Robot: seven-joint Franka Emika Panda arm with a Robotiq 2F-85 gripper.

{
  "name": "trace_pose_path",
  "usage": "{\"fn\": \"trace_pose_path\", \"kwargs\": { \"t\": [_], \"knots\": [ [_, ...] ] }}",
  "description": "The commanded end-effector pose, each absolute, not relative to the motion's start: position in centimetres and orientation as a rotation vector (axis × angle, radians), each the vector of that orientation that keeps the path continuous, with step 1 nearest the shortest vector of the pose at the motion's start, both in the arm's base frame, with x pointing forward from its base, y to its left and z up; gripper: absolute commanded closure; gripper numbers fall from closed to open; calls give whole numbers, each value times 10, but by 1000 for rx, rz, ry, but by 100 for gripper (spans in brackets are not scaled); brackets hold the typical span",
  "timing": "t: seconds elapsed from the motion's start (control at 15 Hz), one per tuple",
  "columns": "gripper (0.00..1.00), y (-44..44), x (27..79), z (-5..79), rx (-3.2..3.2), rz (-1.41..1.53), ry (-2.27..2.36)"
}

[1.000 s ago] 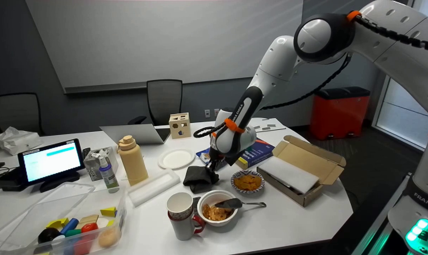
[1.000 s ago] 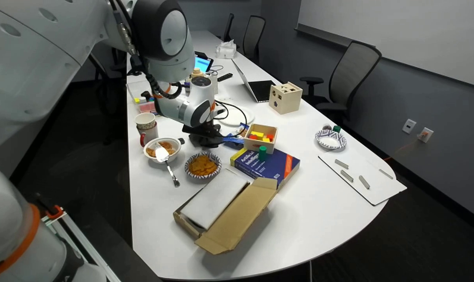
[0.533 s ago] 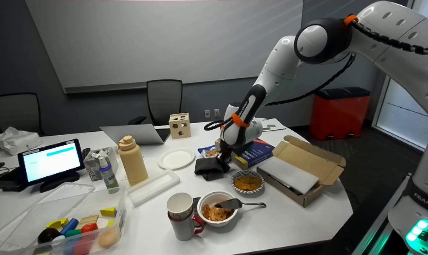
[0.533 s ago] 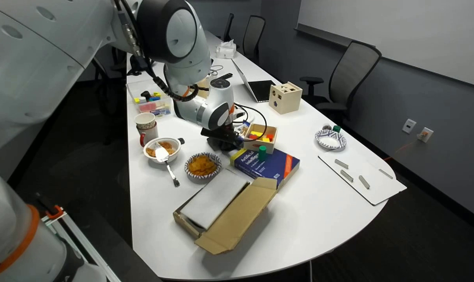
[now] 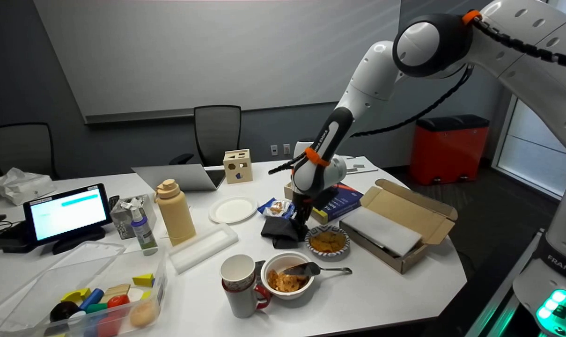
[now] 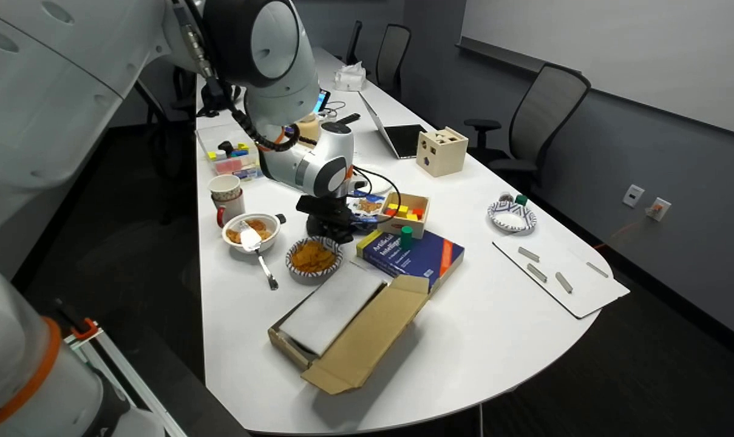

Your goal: Use the black towel to wipe the table

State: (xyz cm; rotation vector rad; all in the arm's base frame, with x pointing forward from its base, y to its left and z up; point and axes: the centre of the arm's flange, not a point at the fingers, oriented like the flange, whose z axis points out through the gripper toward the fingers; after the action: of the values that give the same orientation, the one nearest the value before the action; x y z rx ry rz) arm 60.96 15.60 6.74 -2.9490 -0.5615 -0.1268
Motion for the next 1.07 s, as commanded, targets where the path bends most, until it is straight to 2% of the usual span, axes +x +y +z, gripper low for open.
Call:
{"fn": "trace_pose_path", "kwargs": {
  "t": [0.0, 0.53, 1.0],
  "knots": [
    [99, 188, 590, 77, -2902, -71, -574],
    [99, 244, 576, 79, -2782, -116, -779],
    [99, 218, 620, 82, -2799, -284, -787]
  ]
}}
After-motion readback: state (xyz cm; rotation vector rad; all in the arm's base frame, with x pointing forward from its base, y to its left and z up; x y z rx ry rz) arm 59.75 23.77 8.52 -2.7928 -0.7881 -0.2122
